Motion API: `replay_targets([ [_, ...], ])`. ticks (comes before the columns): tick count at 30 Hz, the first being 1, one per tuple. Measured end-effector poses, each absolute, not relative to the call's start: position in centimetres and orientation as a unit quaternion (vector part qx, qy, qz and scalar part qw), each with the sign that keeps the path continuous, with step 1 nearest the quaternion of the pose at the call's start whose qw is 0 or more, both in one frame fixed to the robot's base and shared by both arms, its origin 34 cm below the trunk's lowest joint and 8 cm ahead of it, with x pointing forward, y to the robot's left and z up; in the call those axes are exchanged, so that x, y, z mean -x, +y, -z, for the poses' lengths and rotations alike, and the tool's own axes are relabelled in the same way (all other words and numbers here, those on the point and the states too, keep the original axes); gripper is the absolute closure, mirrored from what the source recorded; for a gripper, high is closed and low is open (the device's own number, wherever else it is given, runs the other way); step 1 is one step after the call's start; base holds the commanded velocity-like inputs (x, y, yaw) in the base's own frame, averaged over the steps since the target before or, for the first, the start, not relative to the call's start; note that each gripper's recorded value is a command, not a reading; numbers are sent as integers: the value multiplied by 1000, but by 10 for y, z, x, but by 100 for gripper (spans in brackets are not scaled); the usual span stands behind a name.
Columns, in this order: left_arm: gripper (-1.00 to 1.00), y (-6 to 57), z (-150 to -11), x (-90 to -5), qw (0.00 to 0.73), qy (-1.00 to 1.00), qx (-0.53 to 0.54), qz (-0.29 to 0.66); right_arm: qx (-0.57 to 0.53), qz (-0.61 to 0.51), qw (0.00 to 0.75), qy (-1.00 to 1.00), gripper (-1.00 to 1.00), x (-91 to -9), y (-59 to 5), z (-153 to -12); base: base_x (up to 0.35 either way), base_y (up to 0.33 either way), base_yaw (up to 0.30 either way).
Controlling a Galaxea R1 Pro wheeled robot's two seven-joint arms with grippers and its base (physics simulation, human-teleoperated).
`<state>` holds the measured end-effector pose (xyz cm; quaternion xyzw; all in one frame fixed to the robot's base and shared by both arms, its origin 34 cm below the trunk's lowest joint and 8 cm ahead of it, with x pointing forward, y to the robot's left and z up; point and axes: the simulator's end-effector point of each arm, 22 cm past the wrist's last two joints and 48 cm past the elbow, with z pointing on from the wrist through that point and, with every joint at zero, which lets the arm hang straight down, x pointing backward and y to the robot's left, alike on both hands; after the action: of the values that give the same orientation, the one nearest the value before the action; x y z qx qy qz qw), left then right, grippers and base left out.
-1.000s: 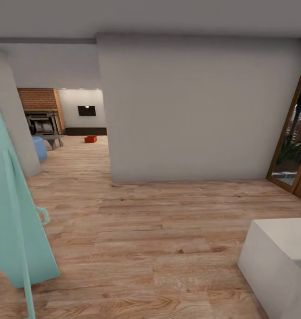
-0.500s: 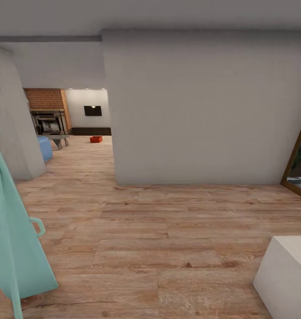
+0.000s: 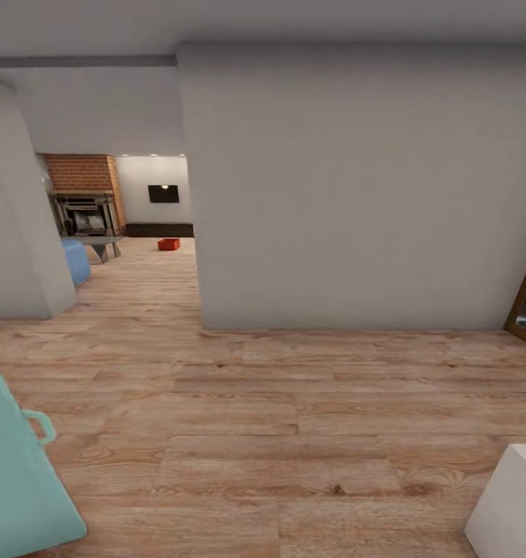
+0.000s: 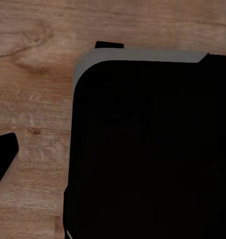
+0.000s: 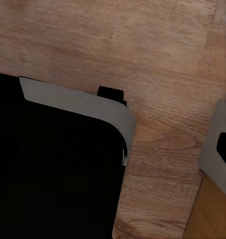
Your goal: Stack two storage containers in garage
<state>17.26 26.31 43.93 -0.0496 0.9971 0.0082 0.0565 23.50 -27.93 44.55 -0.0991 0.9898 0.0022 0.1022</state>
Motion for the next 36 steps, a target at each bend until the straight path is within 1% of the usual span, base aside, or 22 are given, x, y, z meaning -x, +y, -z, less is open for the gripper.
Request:
replay_targets([
  [36, -100, 263, -439, -173, 57, 997, 50, -8, 99, -3, 102, 990, -100, -235, -278, -445, 322, 0, 2],
])
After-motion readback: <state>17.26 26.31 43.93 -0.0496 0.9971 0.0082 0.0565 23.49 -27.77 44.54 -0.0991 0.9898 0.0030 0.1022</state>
